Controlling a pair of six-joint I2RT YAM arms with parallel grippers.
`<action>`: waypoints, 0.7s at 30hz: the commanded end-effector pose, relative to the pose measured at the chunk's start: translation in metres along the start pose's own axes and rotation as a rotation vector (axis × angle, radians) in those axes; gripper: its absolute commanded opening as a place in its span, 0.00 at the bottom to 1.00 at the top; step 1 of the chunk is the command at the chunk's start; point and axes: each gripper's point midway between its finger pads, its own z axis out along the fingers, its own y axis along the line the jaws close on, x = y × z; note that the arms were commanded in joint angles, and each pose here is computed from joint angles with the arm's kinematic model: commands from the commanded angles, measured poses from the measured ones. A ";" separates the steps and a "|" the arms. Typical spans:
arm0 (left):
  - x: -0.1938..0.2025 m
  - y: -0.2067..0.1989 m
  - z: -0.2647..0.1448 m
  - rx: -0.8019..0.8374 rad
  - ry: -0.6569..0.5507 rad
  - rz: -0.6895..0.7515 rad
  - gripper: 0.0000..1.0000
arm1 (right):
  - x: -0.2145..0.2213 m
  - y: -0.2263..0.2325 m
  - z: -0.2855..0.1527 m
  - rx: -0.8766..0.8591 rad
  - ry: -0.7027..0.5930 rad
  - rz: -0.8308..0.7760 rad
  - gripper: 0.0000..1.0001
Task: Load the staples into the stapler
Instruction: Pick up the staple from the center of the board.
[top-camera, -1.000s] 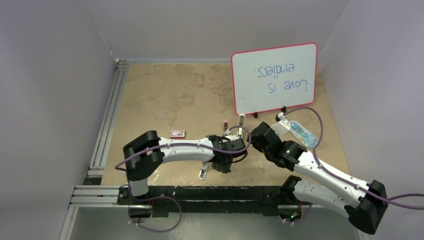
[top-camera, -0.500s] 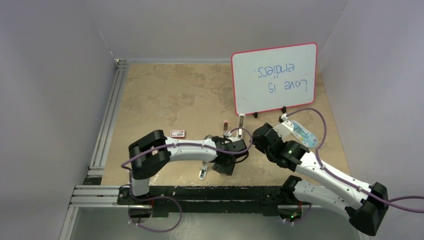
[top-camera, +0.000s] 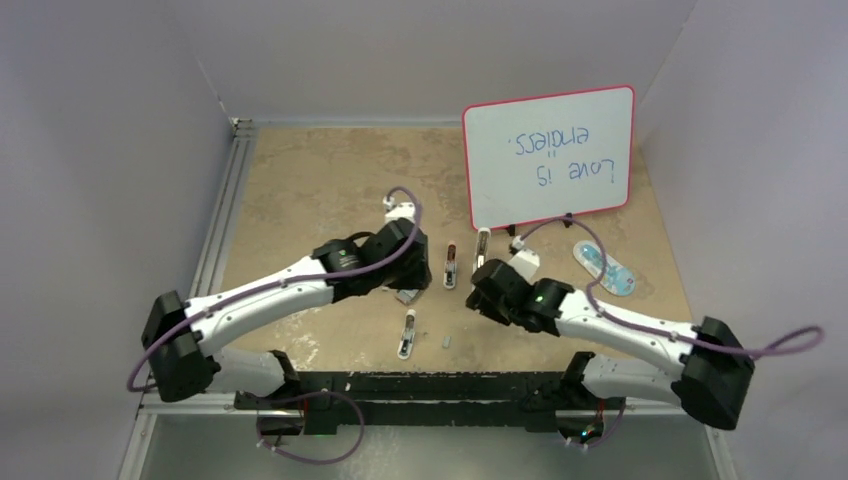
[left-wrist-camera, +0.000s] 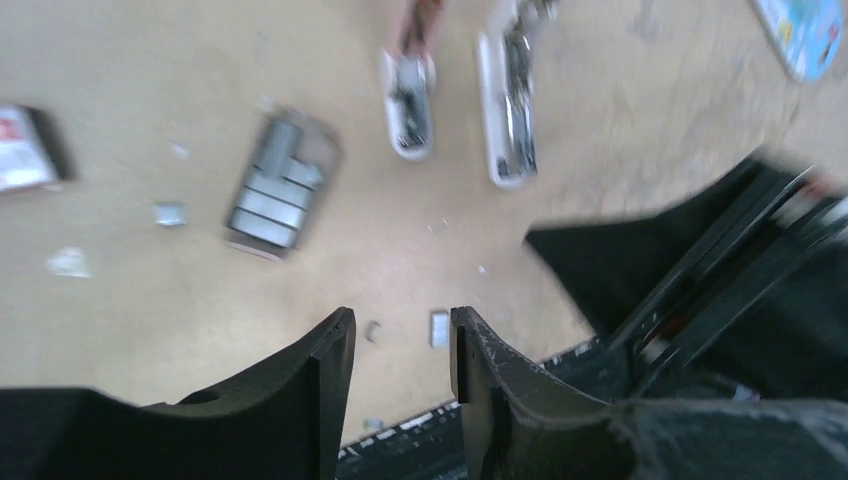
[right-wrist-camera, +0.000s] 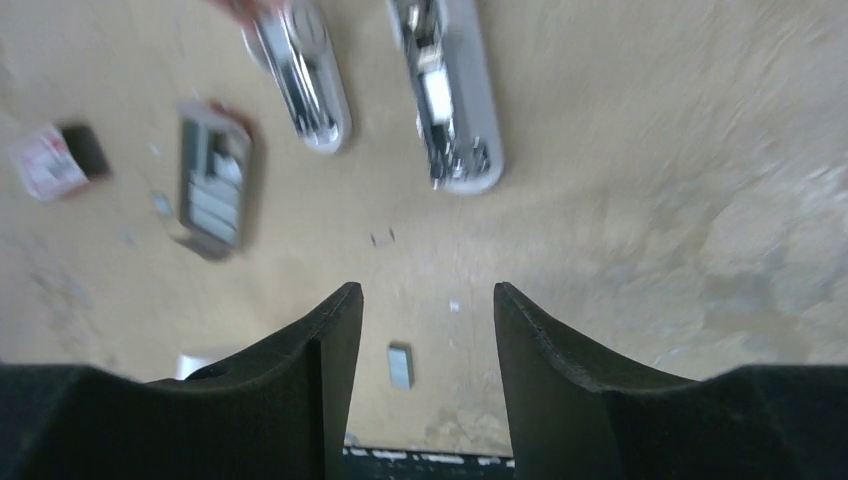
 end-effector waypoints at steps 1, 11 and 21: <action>-0.043 0.043 -0.026 -0.098 -0.194 -0.008 0.40 | 0.050 0.030 -0.002 -0.020 0.125 -0.019 0.56; -0.057 0.087 -0.051 -0.190 -0.353 -0.040 0.40 | 0.098 0.042 0.011 0.131 0.189 -0.113 0.53; -0.055 0.090 -0.050 -0.196 -0.356 -0.043 0.40 | 0.108 0.029 0.011 0.246 0.203 -0.185 0.44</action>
